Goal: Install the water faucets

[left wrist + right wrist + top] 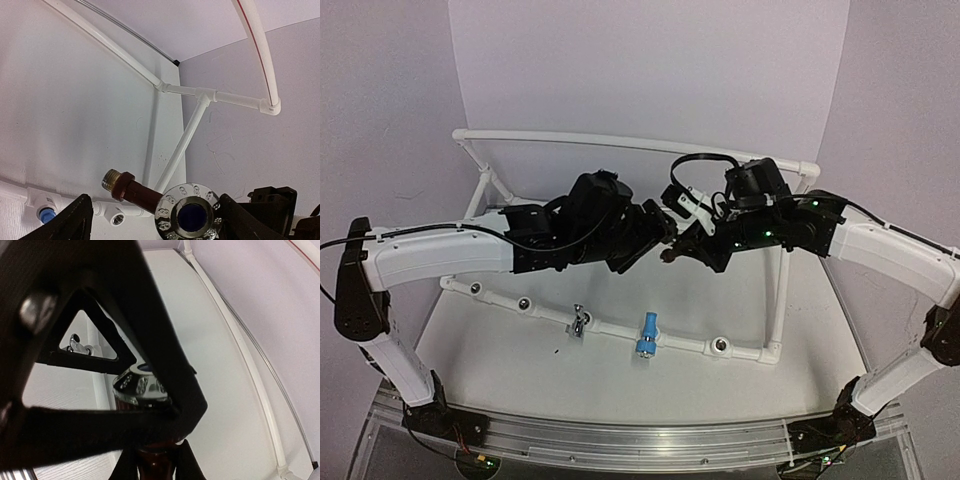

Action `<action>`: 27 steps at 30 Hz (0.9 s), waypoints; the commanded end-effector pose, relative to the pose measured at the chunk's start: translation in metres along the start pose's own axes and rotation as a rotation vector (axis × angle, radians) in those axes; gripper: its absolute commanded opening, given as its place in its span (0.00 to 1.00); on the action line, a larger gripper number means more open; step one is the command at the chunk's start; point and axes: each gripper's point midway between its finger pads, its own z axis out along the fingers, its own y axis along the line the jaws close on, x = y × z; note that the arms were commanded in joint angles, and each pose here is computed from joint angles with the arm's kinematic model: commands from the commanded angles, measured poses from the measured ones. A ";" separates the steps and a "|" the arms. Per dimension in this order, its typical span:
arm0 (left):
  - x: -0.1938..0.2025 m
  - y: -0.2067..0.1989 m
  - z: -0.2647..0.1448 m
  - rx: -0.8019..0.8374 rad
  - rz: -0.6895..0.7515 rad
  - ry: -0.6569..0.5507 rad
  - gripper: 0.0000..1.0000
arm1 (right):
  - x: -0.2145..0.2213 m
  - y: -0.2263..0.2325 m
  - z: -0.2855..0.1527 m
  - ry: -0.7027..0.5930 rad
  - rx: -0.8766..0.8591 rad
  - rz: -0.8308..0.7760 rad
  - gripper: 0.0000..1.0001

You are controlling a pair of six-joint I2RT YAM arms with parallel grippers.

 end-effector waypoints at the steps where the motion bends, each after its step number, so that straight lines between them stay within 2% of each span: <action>1: -0.020 0.006 -0.020 0.004 0.007 -0.066 0.87 | -0.028 -0.007 -0.034 -0.124 0.025 0.051 0.00; 9: -0.031 -0.029 -0.045 0.149 0.158 -0.076 0.99 | -0.025 -0.007 -0.044 -0.141 0.014 0.059 0.00; 15: -0.031 -0.024 -0.057 0.196 0.245 -0.098 1.00 | -0.052 -0.028 -0.068 -0.228 0.041 0.125 0.00; 20: -0.016 -0.034 -0.077 0.429 0.382 -0.072 1.00 | -0.089 -0.023 -0.104 -0.365 -0.114 0.243 0.00; 27: 0.031 -0.070 -0.105 0.741 0.615 0.131 0.99 | -0.112 0.016 -0.138 -0.445 -0.389 0.312 0.00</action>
